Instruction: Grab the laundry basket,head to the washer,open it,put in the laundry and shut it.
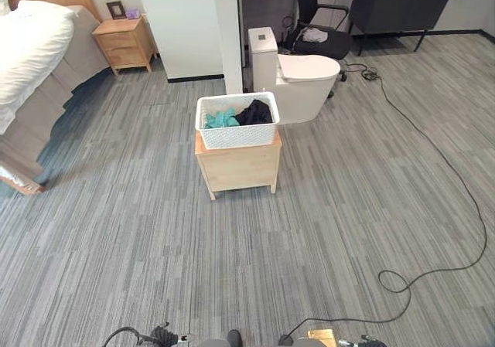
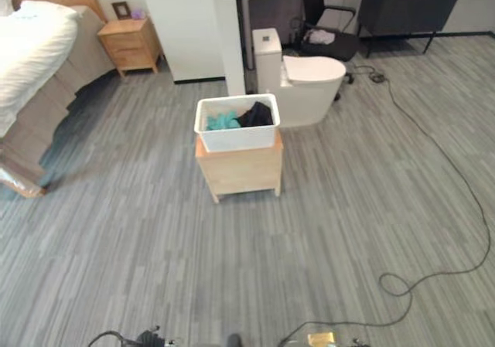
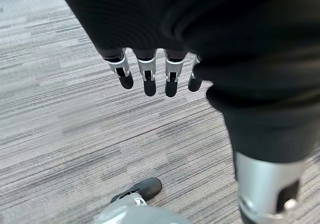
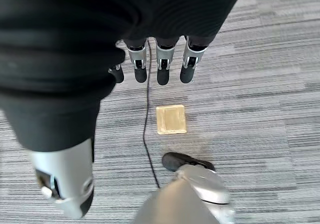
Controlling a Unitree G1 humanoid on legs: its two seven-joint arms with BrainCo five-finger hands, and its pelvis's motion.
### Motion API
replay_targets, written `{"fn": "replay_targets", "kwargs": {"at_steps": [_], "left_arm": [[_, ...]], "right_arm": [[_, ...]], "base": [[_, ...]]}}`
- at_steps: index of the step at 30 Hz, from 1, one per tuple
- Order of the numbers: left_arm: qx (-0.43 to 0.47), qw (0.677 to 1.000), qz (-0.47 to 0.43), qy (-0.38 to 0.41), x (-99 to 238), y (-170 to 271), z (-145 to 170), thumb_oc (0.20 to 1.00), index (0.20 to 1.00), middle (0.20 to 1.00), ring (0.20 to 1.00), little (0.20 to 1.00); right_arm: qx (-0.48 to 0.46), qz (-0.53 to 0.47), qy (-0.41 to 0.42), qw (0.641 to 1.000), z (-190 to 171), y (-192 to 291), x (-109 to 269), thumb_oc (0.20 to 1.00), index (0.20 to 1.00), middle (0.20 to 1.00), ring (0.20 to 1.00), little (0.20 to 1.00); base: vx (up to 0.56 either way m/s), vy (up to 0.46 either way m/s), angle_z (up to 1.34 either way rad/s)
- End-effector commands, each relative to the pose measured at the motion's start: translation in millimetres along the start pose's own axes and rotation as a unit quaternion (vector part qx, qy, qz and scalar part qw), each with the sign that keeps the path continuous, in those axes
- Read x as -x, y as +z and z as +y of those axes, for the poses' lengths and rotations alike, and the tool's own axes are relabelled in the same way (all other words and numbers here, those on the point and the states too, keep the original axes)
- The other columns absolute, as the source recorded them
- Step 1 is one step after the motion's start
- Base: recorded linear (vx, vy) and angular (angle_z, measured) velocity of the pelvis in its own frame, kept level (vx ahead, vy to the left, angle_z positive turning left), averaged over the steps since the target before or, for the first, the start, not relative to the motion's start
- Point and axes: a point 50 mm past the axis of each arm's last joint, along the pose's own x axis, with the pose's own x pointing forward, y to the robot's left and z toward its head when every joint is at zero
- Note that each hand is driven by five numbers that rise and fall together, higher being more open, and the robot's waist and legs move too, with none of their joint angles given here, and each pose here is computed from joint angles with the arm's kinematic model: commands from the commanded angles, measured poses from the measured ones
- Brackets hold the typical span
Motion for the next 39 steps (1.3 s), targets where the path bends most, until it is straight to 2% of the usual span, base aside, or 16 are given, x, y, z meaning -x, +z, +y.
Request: {"fn": "replay_targets", "kwargs": {"at_steps": [1,12,15,24,27,39], "left_arm": [[0.024,0.999,-0.028,0.026,-2.7,22.0,18.2,1.0,1.0,1.0,1.0,1.0],[0.042,0.998,0.002,0.038,-1.8,7.5,17.4,1.0,1.0,1.0,1.0,1.0],[0.058,0.997,0.013,0.054,-0.9,0.6,24.4,1.0,1.0,1.0,1.0,1.0],[0.14,0.983,0.029,0.116,1.7,-11.0,39.5,1.0,1.0,1.0,1.0,1.0],[0.224,0.965,0.025,0.134,2.1,-10.7,38.1,1.0,1.0,1.0,1.0,1.0],[0.202,0.973,0.028,0.105,1.3,-10.6,26.9,1.0,1.0,1.0,1.0,1.0]], "right_arm": [[-0.008,-0.003,-0.007,1.0,-5.8,2.4,0.0,1.0,1.0,1.0,1.0,1.0],[-0.033,-0.016,-0.026,0.999,-11.6,12.5,-0.5,1.0,1.0,1.0,1.0,1.0],[-0.037,-0.049,-0.029,0.998,-15.3,32.0,-0.8,1.0,1.0,1.0,1.0,1.0],[-0.034,-0.132,-0.041,0.99,-14.1,75.2,2.3,1.0,1.0,1.0,1.0,1.0],[-0.056,-0.168,-0.034,0.984,-7.6,84.1,5.8,1.0,1.0,1.0,1.0,1.0],[-0.038,-0.109,-0.026,0.993,3.1,53.8,0.6,1.0,1.0,1.0,1.0,1.0]], "base": [[0.03,0.0,0.0],[0.04,0.003,0.03],[0.05,0.002,0.0],[0.02,-0.002,0.03],[0.02,0.011,0.04],[0.01,0.016,0.03]]}}
